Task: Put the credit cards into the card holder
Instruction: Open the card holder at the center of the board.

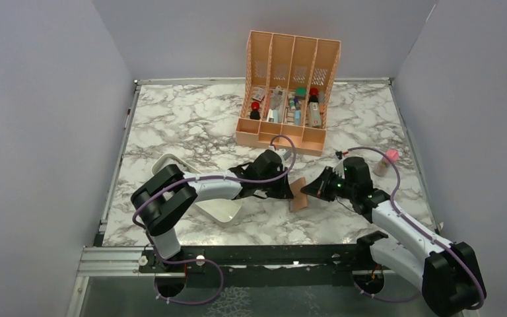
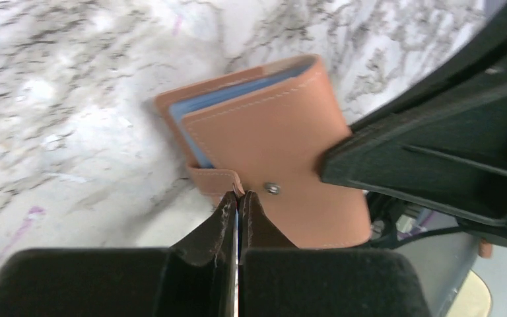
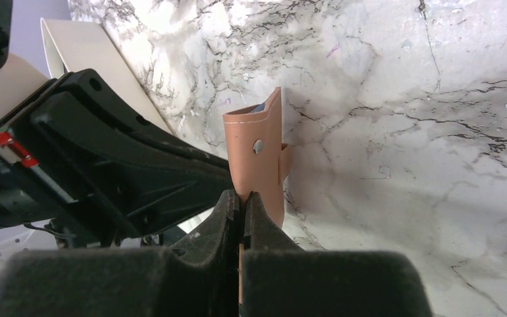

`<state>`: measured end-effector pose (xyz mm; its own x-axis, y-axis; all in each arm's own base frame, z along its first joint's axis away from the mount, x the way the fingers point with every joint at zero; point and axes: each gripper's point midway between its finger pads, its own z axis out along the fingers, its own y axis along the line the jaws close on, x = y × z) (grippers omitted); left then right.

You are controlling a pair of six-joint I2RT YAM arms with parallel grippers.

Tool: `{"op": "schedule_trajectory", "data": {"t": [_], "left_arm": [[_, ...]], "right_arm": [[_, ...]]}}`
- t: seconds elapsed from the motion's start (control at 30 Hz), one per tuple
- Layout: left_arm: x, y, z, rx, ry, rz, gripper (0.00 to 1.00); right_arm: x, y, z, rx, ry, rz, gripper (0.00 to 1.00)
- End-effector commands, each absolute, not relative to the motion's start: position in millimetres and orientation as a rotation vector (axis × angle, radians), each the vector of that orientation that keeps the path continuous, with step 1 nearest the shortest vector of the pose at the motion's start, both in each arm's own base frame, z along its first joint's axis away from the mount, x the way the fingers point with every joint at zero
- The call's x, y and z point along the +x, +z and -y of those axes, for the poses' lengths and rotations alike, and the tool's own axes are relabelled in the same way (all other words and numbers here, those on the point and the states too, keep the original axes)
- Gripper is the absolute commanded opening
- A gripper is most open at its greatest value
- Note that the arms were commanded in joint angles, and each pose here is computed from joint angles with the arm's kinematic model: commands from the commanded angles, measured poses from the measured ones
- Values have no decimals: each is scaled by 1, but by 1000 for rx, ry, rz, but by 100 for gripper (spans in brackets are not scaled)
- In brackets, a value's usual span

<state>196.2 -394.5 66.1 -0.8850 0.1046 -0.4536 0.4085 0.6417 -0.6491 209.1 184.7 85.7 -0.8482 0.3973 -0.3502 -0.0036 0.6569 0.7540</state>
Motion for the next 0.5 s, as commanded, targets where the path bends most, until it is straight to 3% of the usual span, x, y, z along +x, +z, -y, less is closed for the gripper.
{"op": "schedule_trajectory", "data": {"t": [0.0, 0.23, 0.47], "left_arm": [[208, 67, 382, 414, -969, -2480, 0], [206, 80, 360, 400, -883, -2477, 0], [192, 124, 380, 431, -1126, -2382, 0]], "right_arm": [[208, 93, -188, 280, 1105, -2364, 1], [213, 58, -159, 312, 826, -2467, 4], [220, 74, -152, 215, 714, -2507, 51]]}}
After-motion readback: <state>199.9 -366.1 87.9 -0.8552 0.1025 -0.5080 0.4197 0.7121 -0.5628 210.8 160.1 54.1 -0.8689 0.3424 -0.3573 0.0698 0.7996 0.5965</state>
